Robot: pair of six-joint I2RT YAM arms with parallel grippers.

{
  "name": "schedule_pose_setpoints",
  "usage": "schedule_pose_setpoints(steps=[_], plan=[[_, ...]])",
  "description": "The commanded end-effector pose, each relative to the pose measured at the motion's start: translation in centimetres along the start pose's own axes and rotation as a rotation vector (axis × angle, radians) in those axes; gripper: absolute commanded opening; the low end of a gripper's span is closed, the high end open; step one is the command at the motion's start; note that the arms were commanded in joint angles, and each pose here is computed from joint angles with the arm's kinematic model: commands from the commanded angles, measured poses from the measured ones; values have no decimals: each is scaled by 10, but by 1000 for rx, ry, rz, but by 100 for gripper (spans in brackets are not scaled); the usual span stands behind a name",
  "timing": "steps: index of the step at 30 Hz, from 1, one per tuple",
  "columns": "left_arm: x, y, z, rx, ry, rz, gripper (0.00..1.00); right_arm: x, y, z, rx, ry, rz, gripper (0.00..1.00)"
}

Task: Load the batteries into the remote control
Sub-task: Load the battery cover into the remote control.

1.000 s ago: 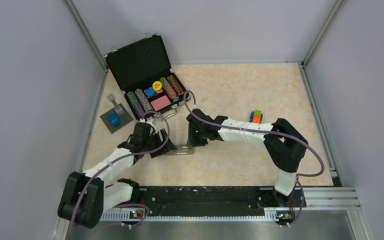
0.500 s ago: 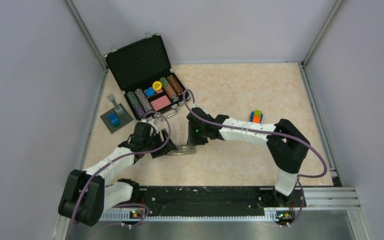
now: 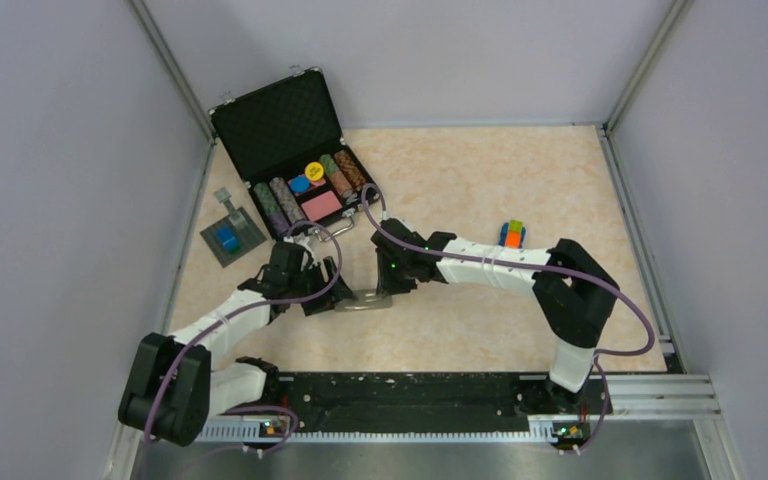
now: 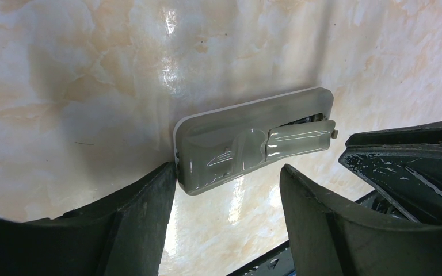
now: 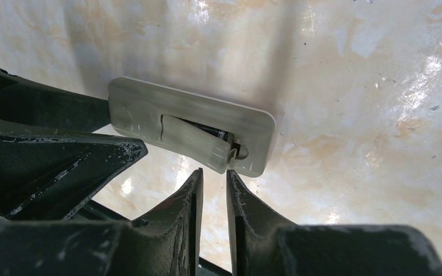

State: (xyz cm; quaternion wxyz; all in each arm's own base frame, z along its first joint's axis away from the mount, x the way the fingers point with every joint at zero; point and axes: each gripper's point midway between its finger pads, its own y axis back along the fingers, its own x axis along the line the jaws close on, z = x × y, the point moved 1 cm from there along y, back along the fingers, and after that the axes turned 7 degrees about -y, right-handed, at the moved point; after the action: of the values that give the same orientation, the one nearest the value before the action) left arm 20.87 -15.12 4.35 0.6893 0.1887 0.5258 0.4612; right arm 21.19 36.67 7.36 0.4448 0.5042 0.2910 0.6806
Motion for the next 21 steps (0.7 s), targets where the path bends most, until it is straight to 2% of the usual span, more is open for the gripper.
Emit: schedule_pose_setpoints(steps=[1, 21], plan=[[16, -1, -15, 60, 22, 81, 72, 10, 5, 3, -26, 33, 14, 20], [14, -1, -15, 62, 21, 74, 72, 9, -16, -3, -4, 20, 28, 15]])
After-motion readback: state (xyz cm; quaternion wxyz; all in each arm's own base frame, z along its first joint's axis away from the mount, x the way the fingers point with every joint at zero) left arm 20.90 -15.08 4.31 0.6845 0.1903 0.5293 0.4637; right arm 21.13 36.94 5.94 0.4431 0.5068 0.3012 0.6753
